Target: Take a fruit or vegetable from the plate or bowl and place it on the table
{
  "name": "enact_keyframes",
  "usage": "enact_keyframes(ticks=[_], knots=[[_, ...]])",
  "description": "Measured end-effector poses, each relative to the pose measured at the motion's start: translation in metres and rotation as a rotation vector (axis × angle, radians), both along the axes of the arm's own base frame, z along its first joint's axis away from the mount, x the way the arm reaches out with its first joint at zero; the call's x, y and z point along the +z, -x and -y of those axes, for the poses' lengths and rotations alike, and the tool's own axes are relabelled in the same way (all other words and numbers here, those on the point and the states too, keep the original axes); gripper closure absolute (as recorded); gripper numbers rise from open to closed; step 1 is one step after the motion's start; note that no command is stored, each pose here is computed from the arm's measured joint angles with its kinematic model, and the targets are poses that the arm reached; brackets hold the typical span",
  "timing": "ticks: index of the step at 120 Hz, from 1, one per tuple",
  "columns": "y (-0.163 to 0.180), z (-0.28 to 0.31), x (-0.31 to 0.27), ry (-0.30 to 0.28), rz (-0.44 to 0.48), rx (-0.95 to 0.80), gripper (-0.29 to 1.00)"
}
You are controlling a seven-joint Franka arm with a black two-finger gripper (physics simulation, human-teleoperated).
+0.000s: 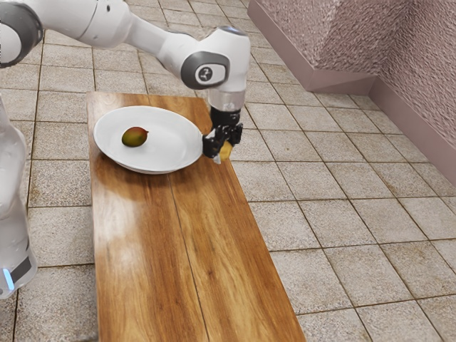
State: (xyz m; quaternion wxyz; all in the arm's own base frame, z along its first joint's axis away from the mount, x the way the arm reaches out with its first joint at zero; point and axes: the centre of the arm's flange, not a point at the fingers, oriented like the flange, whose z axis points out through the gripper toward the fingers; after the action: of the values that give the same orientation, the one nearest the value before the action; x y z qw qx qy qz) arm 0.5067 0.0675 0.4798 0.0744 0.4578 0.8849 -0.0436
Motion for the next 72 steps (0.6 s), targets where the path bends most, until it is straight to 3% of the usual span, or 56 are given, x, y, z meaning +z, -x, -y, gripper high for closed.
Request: enact_keyframes(ticks=[17,39,62,72], knots=[[-0.019,0.054,-0.002,-0.008,0.001,-0.082,0.53],[-0.019,0.134,0.004,-0.009,0.009,-0.175,0.53],[-0.017,0.148,0.006,0.018,0.004,-0.142,0.52],[-0.016,0.154,0.006,0.021,0.004,-0.137,0.31]])
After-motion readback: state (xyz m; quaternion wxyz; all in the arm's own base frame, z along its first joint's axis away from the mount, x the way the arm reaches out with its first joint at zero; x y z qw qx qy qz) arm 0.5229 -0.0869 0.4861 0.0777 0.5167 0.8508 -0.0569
